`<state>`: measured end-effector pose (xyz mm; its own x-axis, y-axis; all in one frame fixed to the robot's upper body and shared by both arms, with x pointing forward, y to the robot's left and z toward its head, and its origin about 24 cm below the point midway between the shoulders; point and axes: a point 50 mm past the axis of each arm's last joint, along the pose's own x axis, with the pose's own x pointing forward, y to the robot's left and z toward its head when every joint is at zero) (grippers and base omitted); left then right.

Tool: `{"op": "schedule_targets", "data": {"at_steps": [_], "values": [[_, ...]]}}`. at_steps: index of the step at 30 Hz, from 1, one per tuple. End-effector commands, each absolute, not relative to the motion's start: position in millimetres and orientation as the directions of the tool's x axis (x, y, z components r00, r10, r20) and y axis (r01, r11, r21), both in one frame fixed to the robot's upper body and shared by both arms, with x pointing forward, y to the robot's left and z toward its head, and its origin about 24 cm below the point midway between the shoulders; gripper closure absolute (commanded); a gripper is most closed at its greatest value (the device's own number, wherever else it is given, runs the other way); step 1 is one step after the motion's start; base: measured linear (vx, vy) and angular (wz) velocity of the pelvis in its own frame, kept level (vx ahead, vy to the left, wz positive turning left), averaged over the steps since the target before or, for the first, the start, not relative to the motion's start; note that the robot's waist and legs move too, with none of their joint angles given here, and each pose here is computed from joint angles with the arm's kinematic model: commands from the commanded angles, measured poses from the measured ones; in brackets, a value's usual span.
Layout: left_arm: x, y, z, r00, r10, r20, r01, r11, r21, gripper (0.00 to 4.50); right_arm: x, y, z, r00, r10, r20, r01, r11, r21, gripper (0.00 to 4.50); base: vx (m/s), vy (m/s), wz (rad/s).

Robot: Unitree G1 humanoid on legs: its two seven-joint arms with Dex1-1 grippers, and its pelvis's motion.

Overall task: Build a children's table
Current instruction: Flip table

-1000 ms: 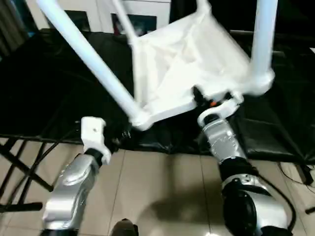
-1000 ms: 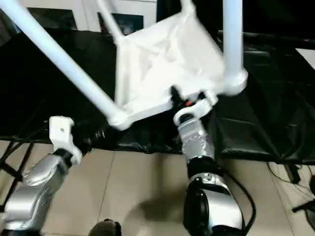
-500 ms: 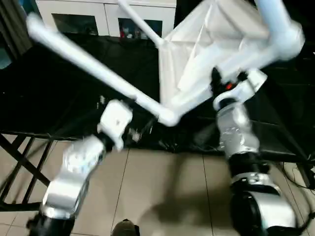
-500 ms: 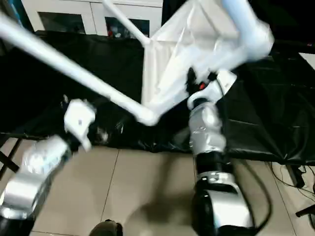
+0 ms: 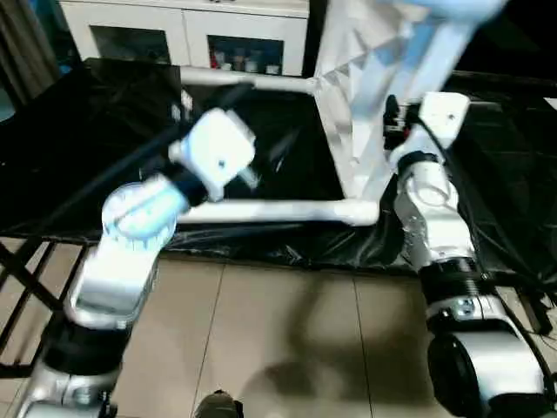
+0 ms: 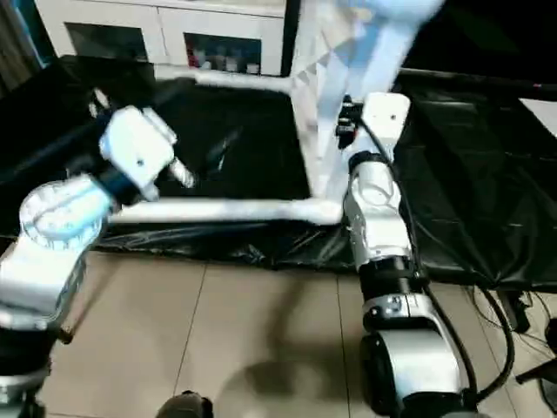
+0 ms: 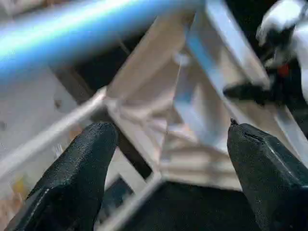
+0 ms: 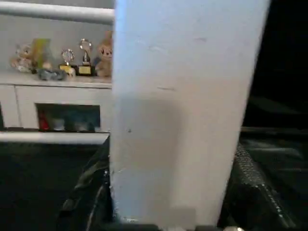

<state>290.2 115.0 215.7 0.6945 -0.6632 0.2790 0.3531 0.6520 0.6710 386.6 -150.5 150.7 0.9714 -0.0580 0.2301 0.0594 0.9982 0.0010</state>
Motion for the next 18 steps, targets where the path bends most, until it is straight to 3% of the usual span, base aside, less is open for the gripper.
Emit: {"op": "schedule_targets", "data": {"at_steps": [1, 5, 10, 12, 15, 18], "values": [[292.1, 113.6, 222.1, 0.676, -0.683, 0.275, 0.322, 0.610, 0.724, 0.38, 389.8, -154.4, 139.5, 0.982, -0.087, 0.168, 0.093, 0.995, -0.029, 2.88, 0.000, 0.000, 0.00], [295.6, 115.1, 228.9, 0.660, -0.703, 0.263, 0.246, 0.533, 0.809, 0.38, 393.0, -148.0, 137.2, 0.986, -0.072, 0.150, 0.080, 0.996, -0.048, 2.93, 0.000, 0.000, 0.00], [294.3, 115.0, 250.0, 0.602, -0.716, 0.355, 0.110, 0.514, 0.851, 0.38, 396.5, -137.1, 124.8, 0.996, -0.041, 0.075, 0.048, 0.994, -0.095, 2.94, 0.000, 0.000, 0.00], [291.4, 115.9, 260.3, 0.574, -0.711, 0.407, 0.022, 0.509, 0.860, 0.38, 397.1, -133.5, 121.7, 0.998, -0.030, 0.063, 0.036, 0.995, -0.093, 2.25, 0.000, 0.000, 0.00], [286.9, 116.5, 269.6, 0.533, -0.716, 0.450, -0.039, 0.510, 0.859, 0.38, 398.0, -132.6, 121.8, 0.997, -0.033, 0.063, 0.038, 0.996, -0.085, 2.18, 0.000, 0.000, 0.00], [284.9, 118.7, 277.2, 0.503, -0.715, 0.486, -0.121, 0.499, 0.858, 0.38, 398.5, -132.8, 122.4, 0.997, -0.029, 0.069, 0.034, 0.998, -0.061, 1.82, 0.000, 0.000, 0.00]]}}
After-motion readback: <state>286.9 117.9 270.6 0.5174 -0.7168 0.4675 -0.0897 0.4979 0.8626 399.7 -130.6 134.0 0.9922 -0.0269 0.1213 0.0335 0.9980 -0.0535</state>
